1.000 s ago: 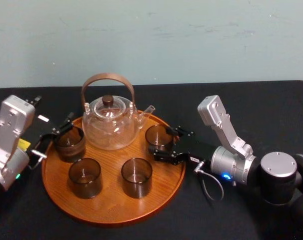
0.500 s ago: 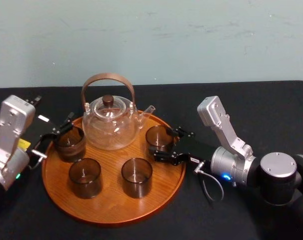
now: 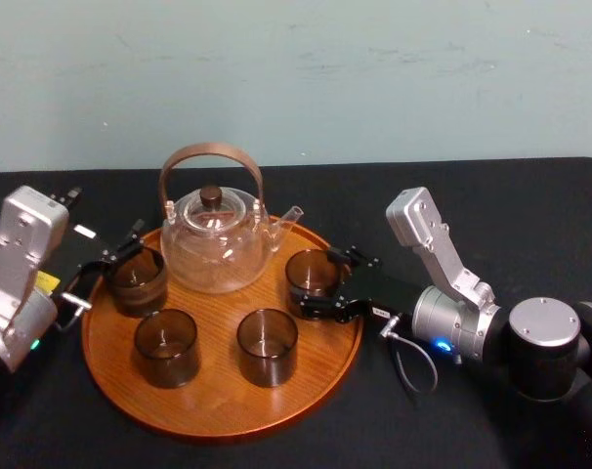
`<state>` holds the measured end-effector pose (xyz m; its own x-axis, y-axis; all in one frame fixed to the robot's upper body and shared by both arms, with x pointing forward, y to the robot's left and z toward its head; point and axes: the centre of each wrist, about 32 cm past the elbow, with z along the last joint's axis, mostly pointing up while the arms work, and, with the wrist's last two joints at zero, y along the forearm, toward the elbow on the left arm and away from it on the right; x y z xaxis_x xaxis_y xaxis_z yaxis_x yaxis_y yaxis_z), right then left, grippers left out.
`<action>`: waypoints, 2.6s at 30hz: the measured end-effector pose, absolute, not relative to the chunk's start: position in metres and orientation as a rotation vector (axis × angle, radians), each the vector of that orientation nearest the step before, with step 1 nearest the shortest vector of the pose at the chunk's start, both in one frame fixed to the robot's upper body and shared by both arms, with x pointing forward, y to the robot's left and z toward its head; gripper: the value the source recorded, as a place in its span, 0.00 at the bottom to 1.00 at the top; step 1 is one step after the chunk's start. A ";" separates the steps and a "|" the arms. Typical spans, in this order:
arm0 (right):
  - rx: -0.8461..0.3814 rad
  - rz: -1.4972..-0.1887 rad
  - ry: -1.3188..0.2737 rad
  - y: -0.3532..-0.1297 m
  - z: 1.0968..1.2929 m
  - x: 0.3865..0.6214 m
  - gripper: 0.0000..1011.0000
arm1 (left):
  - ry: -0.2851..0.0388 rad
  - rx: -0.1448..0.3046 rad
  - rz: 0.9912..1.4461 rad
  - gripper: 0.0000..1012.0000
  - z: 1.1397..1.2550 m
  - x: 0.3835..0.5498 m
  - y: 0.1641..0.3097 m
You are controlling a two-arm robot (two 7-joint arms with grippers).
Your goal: Pick up the glass from the table and place it on the tray.
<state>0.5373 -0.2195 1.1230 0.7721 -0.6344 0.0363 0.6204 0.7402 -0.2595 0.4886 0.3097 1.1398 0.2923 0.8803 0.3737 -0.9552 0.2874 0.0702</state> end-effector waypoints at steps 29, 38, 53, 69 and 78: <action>-0.142 -0.713 -0.037 -0.239 1.153 0.525 0.99 | -0.285 0.304 1.248 0.99 1.140 0.489 0.310; -0.098 -0.791 -0.055 -0.263 1.161 0.510 0.99 | -0.285 0.304 1.248 0.99 1.140 0.489 0.310; -0.074 -0.999 -0.047 -0.318 1.153 0.485 0.99 | -0.285 0.304 1.248 0.99 1.140 0.489 0.310; -0.095 -1.103 -0.048 -0.331 1.145 0.477 0.99 | -0.285 0.304 1.248 0.99 1.140 0.489 0.310; -0.095 -1.097 -0.050 -0.331 1.145 0.477 0.99 | -0.285 0.304 1.248 0.99 1.140 0.489 0.310</action>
